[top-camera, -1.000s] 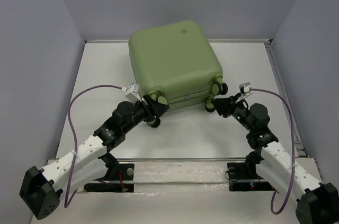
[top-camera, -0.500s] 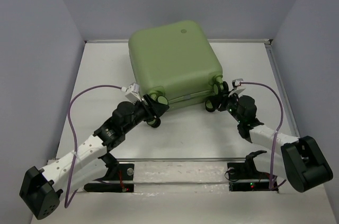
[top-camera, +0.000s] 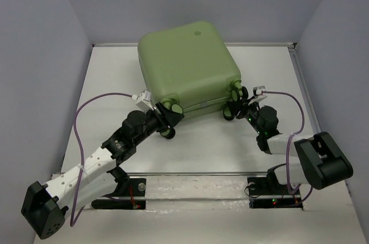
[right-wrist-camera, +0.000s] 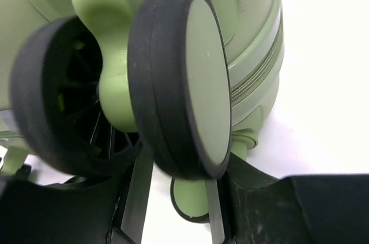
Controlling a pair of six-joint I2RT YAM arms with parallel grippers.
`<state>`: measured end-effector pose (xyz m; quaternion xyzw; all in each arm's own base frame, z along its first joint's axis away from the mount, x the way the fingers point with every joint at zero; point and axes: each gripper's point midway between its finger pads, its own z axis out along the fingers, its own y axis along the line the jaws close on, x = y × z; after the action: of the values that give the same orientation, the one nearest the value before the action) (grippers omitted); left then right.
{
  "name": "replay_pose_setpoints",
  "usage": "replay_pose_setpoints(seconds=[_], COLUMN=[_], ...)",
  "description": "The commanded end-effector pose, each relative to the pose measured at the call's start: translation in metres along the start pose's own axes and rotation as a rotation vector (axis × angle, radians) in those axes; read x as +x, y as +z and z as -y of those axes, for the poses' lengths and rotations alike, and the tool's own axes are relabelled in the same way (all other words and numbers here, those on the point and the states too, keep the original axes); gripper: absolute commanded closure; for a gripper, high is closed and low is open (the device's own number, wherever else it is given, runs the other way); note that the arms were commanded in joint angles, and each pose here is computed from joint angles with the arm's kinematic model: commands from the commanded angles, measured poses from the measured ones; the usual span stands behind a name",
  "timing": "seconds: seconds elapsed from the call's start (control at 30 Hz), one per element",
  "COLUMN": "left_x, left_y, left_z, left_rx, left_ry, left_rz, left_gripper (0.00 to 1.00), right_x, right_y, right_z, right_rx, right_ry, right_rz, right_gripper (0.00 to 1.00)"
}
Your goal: Pack the luggage
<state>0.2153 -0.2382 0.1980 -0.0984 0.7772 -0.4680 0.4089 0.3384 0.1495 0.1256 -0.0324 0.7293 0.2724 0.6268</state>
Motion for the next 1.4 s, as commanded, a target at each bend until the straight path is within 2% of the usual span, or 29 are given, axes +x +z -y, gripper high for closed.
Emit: replay_pose_setpoints(seconds=[0.0,0.1,0.13,0.3,0.4,0.47,0.53,0.77,0.83,1.07,1.27,1.33,1.37], left_x=[-0.06,-0.06,-0.059,-0.06,-0.059,-0.059,-0.059,-0.062,-0.066,-0.082,-0.1,-0.106,-0.108], left_y=[-0.044,-0.044,-0.043,-0.045,-0.044,-0.043,-0.042,-0.038,-0.034,-0.016,-0.008,-0.008,-0.01], left_z=[0.126,0.126,0.125,0.124,0.123,0.121,0.12,0.133,0.147,0.179,0.211,0.225,0.233], left_rx=[0.467,0.468,0.465,0.466,0.461,0.454,0.449,0.485,0.519,0.581,0.632,0.66,0.681], left_ry=[0.062,0.056,0.055,0.051,0.054,0.056,0.054,0.039,0.041,0.051,0.067,0.066,0.062], left_rz=[0.199,0.198,0.197,0.203,0.2,0.202,0.204,0.193,0.188,0.2,0.225,0.219,0.213], left_gripper=[0.94,0.94,0.94,0.94,0.94,0.94,0.94,0.94,0.94,0.94,0.94,0.94,0.94], right_x=[-0.064,-0.071,-0.072,-0.074,-0.077,-0.079,-0.079,-0.067,-0.057,-0.004,0.058,0.066,0.084], right_y=[-0.002,0.002,0.005,0.017,0.016,0.014,0.014,0.01,0.005,-0.012,-0.043,-0.057,-0.061], right_z=[0.001,-0.003,-0.004,-0.005,-0.008,-0.01,-0.013,-0.024,-0.047,-0.151,-0.262,-0.303,-0.315], right_rx=[0.019,-0.007,-0.017,-0.052,-0.064,-0.071,-0.087,-0.158,-0.227,-0.38,-0.604,-0.71,-0.753], right_ry=[-0.013,-0.009,-0.006,0.007,0.007,0.007,0.008,0.079,0.122,0.101,0.096,0.142,0.158], right_rz=[0.295,0.333,0.339,0.357,0.367,0.374,0.371,0.341,0.336,0.233,0.067,0.04,-0.008], right_gripper=[0.54,0.56,0.62,0.7,0.8,0.83,0.92,0.93,0.93,0.93,0.93,0.93,0.93])
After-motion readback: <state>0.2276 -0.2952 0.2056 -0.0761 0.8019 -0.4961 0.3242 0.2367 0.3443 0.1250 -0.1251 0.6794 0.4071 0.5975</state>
